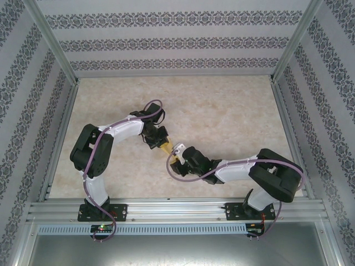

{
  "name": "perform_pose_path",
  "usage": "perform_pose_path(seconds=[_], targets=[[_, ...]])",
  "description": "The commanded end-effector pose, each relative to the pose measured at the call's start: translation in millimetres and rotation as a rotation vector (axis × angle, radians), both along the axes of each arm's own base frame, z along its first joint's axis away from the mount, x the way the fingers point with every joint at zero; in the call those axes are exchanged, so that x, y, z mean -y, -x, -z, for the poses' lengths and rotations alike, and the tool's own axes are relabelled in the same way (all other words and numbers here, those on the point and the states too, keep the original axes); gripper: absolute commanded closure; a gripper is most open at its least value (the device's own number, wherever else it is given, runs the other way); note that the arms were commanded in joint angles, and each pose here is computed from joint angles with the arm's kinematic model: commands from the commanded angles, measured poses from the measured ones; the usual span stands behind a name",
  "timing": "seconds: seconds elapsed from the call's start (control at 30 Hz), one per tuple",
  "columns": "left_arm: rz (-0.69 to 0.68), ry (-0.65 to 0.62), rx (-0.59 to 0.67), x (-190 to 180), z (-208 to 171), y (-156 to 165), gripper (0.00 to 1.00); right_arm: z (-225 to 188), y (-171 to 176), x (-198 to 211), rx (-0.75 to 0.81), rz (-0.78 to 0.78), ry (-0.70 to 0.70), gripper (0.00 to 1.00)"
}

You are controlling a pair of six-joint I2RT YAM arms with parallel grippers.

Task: Fold a paper plane with a square sheet of paper (pick it up from the middle)
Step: Fold the wing for the fifth time at the center of the table.

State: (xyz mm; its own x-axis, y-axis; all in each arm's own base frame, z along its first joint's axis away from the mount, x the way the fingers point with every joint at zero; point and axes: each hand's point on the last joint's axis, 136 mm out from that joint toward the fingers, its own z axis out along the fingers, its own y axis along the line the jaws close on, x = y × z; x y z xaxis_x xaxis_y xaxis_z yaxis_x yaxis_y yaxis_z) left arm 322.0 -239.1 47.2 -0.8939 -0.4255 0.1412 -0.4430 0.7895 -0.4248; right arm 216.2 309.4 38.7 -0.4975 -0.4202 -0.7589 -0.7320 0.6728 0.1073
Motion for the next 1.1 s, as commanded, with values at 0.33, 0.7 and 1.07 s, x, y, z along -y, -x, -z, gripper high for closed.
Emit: perform_pose_path(seconds=[0.33, 0.7, 1.07], targets=[[-0.001, 0.003, -0.033, -1.8, 1.7, 1.2, 0.97, 4.1, -11.2, 6.5, 0.301, -0.06, 0.275, 0.75], [0.003, 0.006, -0.039, -2.2, 2.7, 2.6, 0.98, -2.4, -12.5, -4.9, 0.298, -0.065, 0.229, 0.77], [0.011, -0.006, -0.026, -5.1, 0.9, 1.8, 0.91, 5.3, -9.9, -8.3, 0.248, -0.061, 0.221, 0.93]])
